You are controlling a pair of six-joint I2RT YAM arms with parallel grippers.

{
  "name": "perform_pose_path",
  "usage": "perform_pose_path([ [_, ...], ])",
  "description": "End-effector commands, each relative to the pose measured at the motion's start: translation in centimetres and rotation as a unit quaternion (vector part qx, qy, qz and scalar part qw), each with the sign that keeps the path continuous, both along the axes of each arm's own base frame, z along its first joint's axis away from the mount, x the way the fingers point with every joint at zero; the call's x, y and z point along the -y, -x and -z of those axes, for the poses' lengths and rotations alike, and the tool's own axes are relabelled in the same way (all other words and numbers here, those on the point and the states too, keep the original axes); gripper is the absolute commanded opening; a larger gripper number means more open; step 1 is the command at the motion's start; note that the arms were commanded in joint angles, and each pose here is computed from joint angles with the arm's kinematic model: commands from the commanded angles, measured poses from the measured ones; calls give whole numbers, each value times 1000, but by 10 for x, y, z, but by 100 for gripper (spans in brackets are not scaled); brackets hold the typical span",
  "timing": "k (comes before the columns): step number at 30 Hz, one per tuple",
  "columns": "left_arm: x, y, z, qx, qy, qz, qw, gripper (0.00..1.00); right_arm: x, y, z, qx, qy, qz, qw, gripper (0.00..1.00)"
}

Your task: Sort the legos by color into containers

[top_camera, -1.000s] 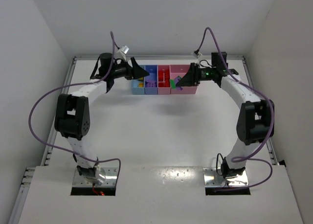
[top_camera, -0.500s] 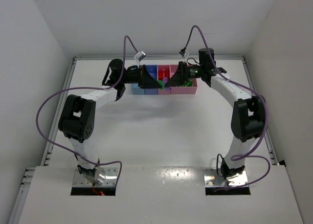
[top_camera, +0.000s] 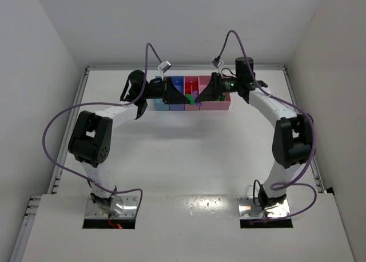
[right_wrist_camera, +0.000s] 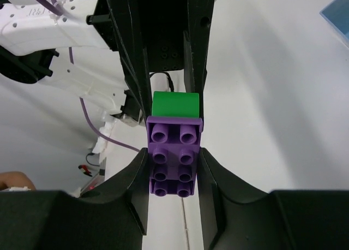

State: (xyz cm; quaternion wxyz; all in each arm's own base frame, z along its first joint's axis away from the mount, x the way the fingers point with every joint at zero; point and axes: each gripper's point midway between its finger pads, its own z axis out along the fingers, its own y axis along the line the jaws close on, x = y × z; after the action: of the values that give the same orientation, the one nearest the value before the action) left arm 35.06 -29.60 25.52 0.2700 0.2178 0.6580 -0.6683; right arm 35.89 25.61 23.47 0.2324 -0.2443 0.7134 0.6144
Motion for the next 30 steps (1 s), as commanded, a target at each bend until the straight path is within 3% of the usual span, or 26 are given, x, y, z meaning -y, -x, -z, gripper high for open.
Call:
perform_pose_path([
  [1, -2, 9, -28, 66, 19, 5, 998, 15, 25, 0, -26, 38, -11, 25, 999, 0],
  [9, -15, -2, 13, 31, -25, -29, 999, 12, 120, -23, -47, 73, 7, 167, 983, 0],
  [10, -9, -8, 12, 56, -29, -28, 998, 12, 128, -22, -40, 66, 14, 182, 981, 0],
  [12, -1, -28, 13, 71, -46, -55, 995, 12, 145, -21, -39, 71, 27, 213, 974, 0],
  [13, 3, -39, 33, 35, -75, -66, 994, 12, 147, -15, -36, 78, 47, 227, 970, 0],
  [14, 15, -62, 15, 93, -86, -92, 988, 12, 153, -12, -35, 83, 58, 239, 966, 0],
  [18, 45, -119, 31, 100, -155, -159, 970, 13, 165, 2, -32, 117, 122, 278, 946, 0],
  [24, 89, -159, 58, 113, -206, -196, 952, 15, 186, 21, -29, 133, 195, 333, 913, 0],
  [30, 106, -181, 75, 106, -213, -222, 946, 33, 189, 35, -21, 122, 220, 330, 910, 0],
])
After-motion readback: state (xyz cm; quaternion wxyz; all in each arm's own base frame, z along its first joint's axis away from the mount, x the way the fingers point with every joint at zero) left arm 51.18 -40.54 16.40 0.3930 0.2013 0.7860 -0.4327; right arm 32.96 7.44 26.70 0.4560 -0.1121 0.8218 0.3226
